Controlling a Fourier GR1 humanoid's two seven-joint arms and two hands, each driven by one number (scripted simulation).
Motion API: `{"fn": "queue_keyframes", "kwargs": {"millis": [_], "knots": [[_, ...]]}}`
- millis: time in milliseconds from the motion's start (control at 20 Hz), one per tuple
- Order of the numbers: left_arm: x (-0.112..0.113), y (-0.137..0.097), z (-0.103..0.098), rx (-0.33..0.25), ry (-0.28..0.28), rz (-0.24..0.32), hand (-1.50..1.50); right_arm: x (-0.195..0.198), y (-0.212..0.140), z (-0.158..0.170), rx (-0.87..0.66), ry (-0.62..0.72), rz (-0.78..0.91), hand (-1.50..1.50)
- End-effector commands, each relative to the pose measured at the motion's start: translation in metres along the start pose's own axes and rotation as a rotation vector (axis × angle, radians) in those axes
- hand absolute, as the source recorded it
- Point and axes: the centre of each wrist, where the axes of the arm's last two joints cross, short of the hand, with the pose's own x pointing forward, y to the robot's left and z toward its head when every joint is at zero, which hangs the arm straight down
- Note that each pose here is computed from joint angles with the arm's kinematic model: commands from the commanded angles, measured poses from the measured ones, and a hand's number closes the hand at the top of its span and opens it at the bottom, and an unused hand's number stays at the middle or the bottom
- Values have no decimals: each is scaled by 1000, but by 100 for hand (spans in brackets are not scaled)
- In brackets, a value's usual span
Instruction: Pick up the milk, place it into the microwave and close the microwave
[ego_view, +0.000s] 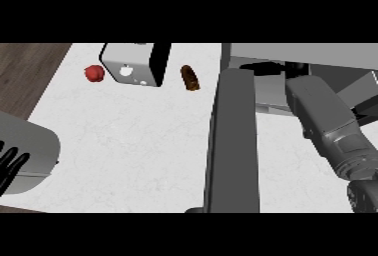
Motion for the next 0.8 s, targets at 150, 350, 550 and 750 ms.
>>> {"fn": "queue_keyframes", "kwargs": {"millis": [150,350,550,750], "knots": [[-23,-15,-3,-95,-8,58,-150,-27,-17,15,67,21,-98,-150],[-33,-29,-1,-181,35,90,-150,-48,-15,35,151,19,-283,-150],[-50,-37,-16,-280,104,106,-150,-52,-12,40,186,20,-443,-150],[-55,-48,-22,-331,115,66,-150,-68,11,72,215,50,-574,-150]]}}
